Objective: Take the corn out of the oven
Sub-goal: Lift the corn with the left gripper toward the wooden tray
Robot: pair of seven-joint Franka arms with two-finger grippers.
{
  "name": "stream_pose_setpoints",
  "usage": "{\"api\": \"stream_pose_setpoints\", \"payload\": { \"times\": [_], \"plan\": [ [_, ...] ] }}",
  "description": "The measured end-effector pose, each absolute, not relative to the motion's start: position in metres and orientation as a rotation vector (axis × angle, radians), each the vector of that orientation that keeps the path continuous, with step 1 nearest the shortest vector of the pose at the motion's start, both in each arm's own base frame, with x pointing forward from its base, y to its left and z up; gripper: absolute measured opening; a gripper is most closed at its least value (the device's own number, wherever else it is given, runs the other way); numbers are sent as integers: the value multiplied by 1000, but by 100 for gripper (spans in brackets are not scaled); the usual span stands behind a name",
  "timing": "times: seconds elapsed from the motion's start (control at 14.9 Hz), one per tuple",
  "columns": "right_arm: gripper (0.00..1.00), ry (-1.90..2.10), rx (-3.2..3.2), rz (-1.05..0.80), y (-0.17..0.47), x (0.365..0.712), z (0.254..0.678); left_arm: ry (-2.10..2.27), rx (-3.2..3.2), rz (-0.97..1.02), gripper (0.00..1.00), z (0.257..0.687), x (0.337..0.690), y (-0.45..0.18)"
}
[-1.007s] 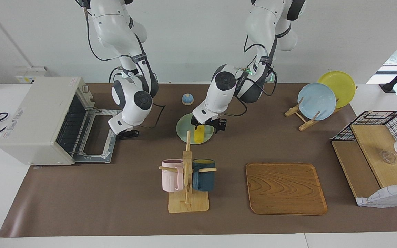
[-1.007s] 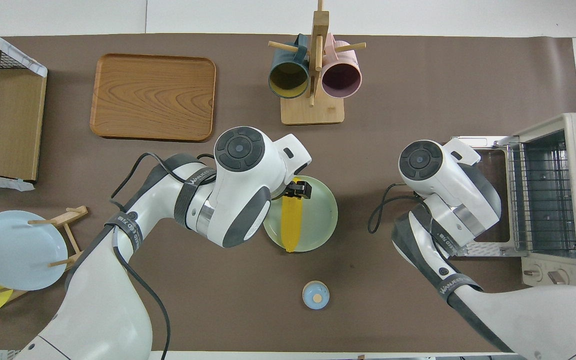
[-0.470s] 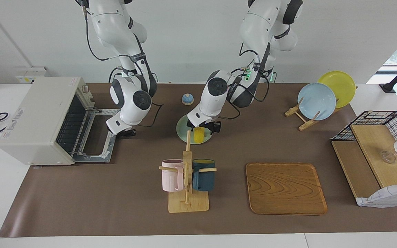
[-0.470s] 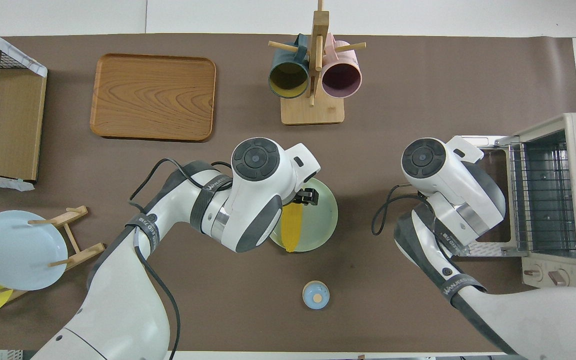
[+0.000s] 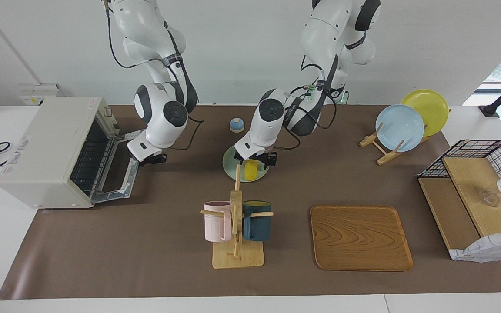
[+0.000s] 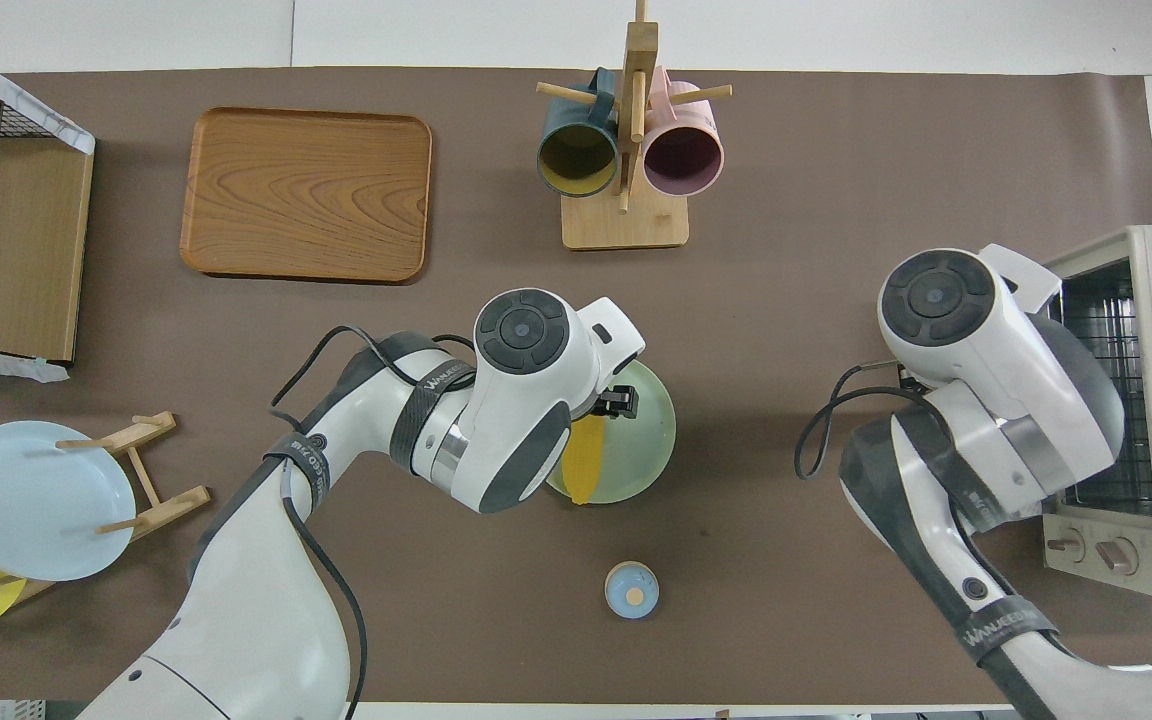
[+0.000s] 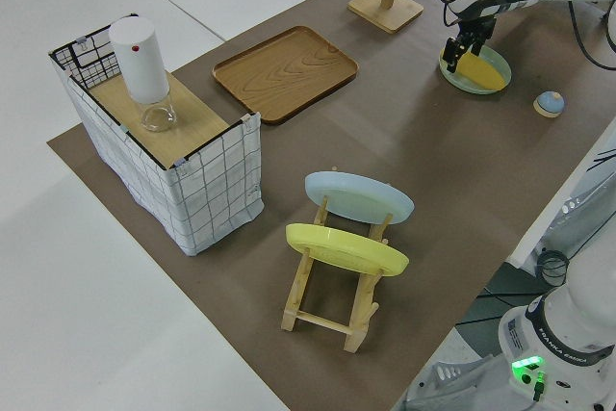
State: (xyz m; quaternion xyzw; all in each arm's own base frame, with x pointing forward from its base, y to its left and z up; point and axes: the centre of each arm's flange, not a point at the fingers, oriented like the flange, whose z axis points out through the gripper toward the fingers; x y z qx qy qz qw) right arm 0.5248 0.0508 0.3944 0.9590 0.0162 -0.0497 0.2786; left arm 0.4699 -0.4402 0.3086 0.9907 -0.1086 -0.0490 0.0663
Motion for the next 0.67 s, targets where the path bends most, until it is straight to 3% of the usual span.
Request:
{"api": "stream_pose_setpoints", "payload": {
  "times": [0.27, 0.67],
  "plan": [
    [1, -23, 2579, -131, -7, 525, 433, -297, 2994, -154, 52, 307, 464, -445],
    [1, -50, 2580, -140, -38, 525, 444, -205, 2996, -130, 51, 325, 476, -440]
  ]
}}
